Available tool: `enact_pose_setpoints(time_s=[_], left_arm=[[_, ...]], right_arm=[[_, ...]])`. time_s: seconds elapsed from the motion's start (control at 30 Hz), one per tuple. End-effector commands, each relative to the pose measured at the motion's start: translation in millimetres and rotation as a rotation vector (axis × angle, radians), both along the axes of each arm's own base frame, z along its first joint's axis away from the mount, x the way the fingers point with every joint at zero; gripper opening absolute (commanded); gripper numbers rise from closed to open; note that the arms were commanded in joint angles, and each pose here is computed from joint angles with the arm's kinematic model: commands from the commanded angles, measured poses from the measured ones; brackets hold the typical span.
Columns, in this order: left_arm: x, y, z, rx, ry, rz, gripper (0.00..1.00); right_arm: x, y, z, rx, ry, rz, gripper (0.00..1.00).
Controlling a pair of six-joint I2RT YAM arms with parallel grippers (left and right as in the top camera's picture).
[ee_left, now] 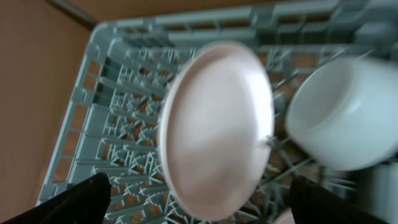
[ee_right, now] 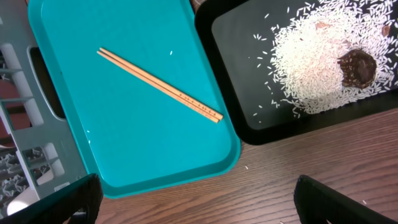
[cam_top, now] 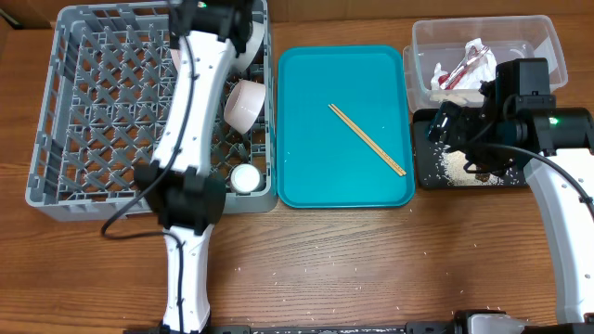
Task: Sort waste into correct bins and load items into the dishwasher
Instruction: 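Stand the large white plate upright in the dish rack with the left gripper, then move the left gripper over the wooden chopsticks on the teal tray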
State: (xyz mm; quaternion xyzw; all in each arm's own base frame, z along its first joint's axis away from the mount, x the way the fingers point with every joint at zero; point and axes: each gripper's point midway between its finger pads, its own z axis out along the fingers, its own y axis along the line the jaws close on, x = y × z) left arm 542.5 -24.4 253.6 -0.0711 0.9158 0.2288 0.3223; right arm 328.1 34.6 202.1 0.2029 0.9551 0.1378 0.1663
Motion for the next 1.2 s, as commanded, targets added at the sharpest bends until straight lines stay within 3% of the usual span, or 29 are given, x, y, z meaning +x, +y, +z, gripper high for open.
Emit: enact_pose_setpoints(time_s=[0.0,0.13,0.3,0.73,0.97,1.17], left_arm=[[-24.1,-30.4,78.0,-0.195,-0.151,-0.125,0.91],[-49.0,-71.6,85.3,-0.369,-0.095,-0.273,0.92],[-74.5,-122.4,54.0,-0.552,0.059,-0.311,0.93],[-80.7,-232.4,-44.1,-0.582,0.255,-0.341,0.91],[-78.9,-245.7,-90.2,-0.577,0.327,-0.282,0.92],[-73.5,-242.0,-96.9,-0.576,0.312,-0.232,0.93]], right_arm=[[1.2,-0.9,0.3,-0.011,-0.007,0.001,1.0],[1.1,-1.0,0.3,-0.011,-0.007,0.001,1.0],[1.1,-0.9,0.3,-0.011,-0.007,0.001,1.0],[1.1,-0.9,0.3,-0.011,-0.007,0.001,1.0],[1.2,-1.0,0.3,-0.011,-0.007,0.001,1.0],[1.1,-1.0,0.3,-0.011,-0.007,0.001,1.0]])
